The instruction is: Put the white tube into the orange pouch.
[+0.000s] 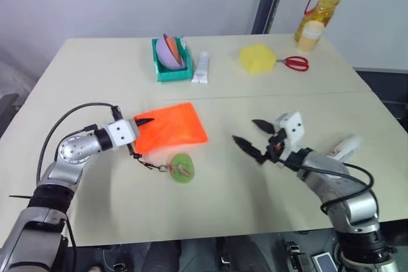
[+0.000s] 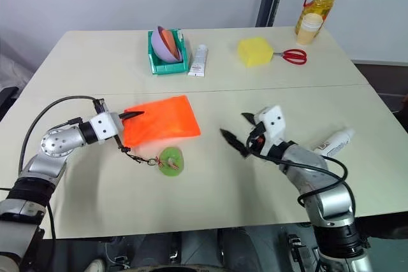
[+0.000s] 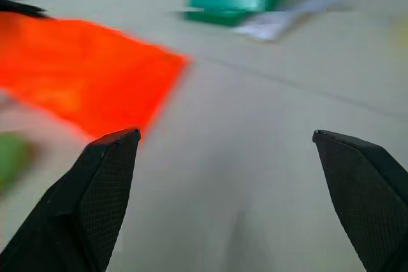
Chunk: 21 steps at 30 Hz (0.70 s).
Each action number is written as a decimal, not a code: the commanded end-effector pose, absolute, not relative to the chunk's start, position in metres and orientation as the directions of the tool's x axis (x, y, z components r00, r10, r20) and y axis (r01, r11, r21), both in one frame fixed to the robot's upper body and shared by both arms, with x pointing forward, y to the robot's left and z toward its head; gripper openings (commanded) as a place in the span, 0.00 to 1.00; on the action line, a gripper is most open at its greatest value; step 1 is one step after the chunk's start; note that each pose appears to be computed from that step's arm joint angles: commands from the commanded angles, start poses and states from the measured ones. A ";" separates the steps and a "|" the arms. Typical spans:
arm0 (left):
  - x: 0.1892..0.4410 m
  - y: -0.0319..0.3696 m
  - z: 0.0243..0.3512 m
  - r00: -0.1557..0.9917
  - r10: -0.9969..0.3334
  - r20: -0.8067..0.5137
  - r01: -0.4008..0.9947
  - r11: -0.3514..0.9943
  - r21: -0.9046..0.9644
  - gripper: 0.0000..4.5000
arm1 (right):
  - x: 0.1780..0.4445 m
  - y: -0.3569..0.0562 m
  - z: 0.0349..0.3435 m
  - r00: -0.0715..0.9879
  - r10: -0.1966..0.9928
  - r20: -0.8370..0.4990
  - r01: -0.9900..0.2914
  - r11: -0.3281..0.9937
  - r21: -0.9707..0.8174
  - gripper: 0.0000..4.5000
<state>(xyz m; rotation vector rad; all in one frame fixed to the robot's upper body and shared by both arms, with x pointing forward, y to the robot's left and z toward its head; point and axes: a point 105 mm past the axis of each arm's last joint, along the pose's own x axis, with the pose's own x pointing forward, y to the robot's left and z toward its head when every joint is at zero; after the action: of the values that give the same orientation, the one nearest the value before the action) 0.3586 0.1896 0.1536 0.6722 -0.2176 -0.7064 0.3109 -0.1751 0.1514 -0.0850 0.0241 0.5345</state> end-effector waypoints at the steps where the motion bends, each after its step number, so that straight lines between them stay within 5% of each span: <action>1: 0.361 0.180 0.183 0.779 -0.624 0.059 0.504 0.679 0.534 0.02 | 0.308 -0.205 0.171 0.903 0.429 0.003 -0.427 0.900 -0.088 1.00; 9: 0.370 0.158 0.189 0.842 -0.535 0.068 0.470 0.790 0.393 0.02 | 0.293 -0.286 0.175 0.987 0.144 -0.074 -0.146 0.989 -0.031 1.00; 21: 0.383 0.156 0.193 0.900 -0.426 0.098 0.403 0.895 0.190 0.02 | 0.271 -0.319 0.142 0.906 -0.267 -0.329 0.274 0.961 -0.027 1.00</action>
<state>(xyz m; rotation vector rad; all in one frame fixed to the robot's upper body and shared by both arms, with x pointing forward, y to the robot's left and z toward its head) 0.3831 0.1559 0.1708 0.1733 -0.0639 -0.4402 0.2739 -0.3126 0.1351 0.0373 0.3490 -0.1831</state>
